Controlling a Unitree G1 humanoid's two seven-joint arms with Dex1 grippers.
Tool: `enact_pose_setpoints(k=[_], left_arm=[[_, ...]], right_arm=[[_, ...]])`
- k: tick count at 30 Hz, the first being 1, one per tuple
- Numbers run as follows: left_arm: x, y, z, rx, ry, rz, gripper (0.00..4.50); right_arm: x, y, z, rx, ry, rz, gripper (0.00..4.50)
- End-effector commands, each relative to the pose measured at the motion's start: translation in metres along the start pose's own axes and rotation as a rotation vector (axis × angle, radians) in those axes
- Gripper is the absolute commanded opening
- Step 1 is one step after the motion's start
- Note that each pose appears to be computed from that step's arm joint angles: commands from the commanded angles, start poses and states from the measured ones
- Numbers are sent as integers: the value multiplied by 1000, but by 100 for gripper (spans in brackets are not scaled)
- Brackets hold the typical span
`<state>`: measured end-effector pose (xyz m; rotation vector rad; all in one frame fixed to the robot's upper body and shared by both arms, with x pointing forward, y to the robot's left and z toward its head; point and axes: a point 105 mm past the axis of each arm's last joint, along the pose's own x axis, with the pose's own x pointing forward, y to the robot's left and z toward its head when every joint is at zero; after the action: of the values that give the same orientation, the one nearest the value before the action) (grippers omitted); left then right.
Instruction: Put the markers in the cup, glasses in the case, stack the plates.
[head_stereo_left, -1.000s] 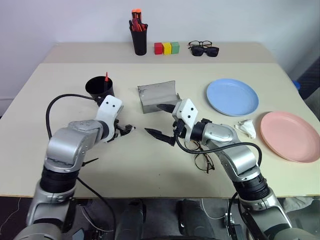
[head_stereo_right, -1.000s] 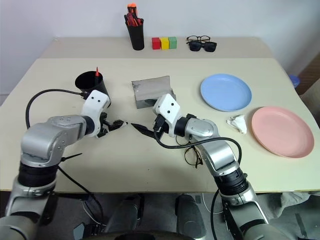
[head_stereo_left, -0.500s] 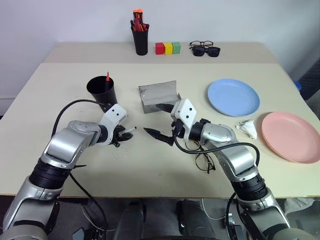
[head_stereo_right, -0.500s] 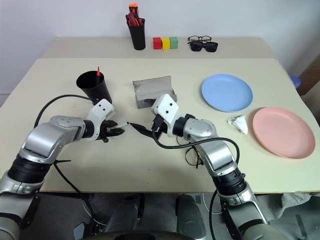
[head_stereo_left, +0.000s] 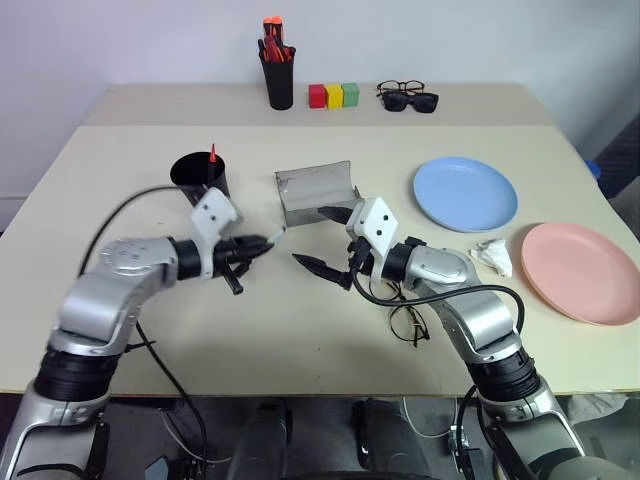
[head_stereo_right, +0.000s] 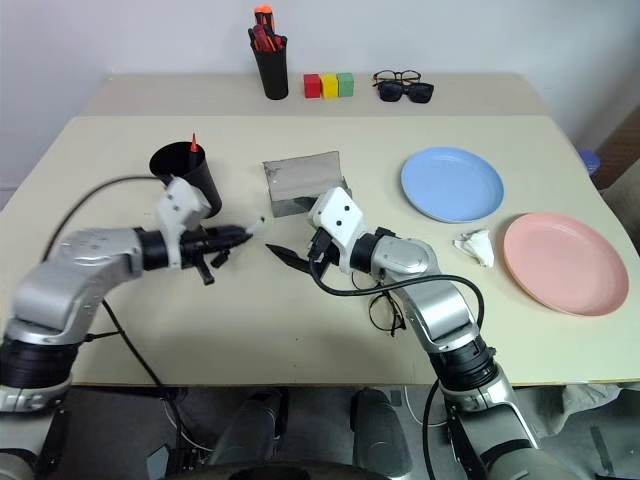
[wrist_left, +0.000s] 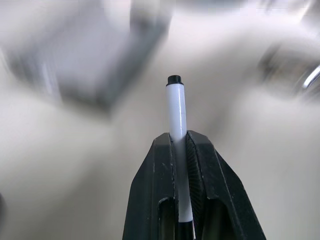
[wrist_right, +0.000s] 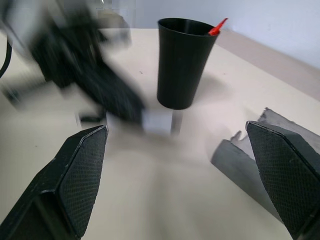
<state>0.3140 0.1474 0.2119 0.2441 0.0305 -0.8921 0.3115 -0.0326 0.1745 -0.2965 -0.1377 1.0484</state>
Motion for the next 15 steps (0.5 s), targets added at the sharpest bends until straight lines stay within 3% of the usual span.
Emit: enact_pose_setpoints(k=[1,3,6,9,15], left_arm=[[-14,35,75,38,-337,213,4],[-18,60,97,27,-446,378,4],[-25,91,105,52,-502,607,4],[-22,102,98,83,-510,693,4],[-6,107,54,125,-439,763,4]], right_arm=[[0,-7,15,-44,-48,-5,450],[2,-7,17,-48,-57,-2,450],[7,-12,26,-44,-100,-28,450],[12,-17,34,-37,-138,-67,450],[15,-20,37,-34,-157,-109,450]])
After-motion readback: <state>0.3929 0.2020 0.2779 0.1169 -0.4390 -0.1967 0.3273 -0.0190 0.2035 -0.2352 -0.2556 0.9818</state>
